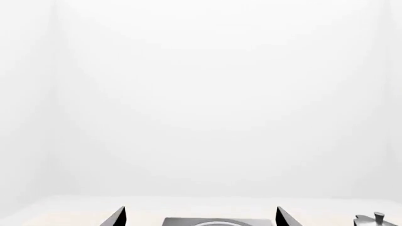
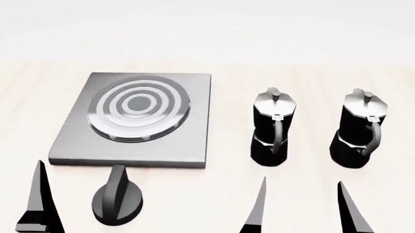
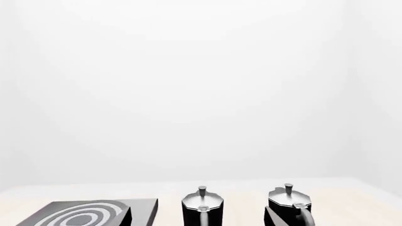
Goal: Turn off the stove.
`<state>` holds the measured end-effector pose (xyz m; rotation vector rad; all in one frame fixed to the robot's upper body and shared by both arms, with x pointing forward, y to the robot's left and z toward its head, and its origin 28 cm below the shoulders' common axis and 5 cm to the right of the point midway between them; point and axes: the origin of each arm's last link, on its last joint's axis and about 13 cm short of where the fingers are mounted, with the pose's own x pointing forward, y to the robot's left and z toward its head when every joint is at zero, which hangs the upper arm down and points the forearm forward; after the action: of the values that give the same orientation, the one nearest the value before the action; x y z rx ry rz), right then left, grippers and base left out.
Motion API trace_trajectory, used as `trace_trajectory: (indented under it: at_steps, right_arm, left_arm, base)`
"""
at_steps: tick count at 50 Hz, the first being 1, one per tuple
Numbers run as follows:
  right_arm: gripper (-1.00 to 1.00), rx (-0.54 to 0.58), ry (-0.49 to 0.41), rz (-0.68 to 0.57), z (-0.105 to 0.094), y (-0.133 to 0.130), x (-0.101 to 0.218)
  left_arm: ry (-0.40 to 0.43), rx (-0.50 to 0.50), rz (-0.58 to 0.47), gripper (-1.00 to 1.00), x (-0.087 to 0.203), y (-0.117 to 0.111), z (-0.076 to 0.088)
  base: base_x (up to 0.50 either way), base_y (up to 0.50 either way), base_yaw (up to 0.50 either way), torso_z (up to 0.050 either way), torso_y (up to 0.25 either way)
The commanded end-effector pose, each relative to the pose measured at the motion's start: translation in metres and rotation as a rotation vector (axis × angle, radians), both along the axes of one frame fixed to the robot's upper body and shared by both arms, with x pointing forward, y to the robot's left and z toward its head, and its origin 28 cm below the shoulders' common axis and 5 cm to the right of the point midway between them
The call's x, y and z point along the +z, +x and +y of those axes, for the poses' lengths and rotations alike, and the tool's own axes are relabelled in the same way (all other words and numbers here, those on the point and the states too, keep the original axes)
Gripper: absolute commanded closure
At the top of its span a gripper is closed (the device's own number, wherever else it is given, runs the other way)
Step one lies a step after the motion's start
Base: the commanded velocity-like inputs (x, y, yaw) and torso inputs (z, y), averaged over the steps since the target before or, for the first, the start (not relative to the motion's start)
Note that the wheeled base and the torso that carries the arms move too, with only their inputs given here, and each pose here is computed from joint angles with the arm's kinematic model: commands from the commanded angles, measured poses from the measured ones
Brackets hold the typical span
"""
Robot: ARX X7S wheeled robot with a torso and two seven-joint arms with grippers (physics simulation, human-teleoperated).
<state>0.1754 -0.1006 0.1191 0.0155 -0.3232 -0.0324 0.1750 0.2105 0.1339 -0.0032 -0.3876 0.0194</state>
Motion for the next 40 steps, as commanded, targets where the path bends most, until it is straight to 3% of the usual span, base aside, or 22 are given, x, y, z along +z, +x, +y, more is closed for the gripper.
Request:
trace_trajectory:
  at_steps: [1, 11, 27, 40]
  right_arm:
    - [-1.00, -0.002, 0.003, 0.007, 0.0001, 0.0004, -0.0003]
    - [-1.00, -0.008, 0.003, 0.024, 0.0003, 0.0019, -0.0020]
    - [-1.00, 0.005, -0.007, 0.036, 0.0020, 0.0017, -0.0044]
    - [-1.00, 0.004, -0.008, 0.038, 0.0022, 0.0017, -0.0050]
  left_arm:
    - [-0.001, 0.000, 0.002, -1.00, -0.0005, 0.0002, -0.0001]
    - [-0.001, 0.001, 0.008, -1.00, -0.0016, 0.0006, 0.0000]
    - [0.005, 0.002, 0.016, -1.00, -0.0034, 0.0017, 0.0004]
    - [0.008, -0.003, 0.024, -1.00, -0.0050, 0.0025, 0.0000]
  base:
    - [0.23, 0.00, 0.00, 0.000, 0.000]
    - [0.20, 0.00, 0.00, 0.000, 0.002]
    - [0.00, 0.00, 0.00, 0.000, 0.000]
    - [0.00, 0.00, 0.00, 0.000, -0.100]
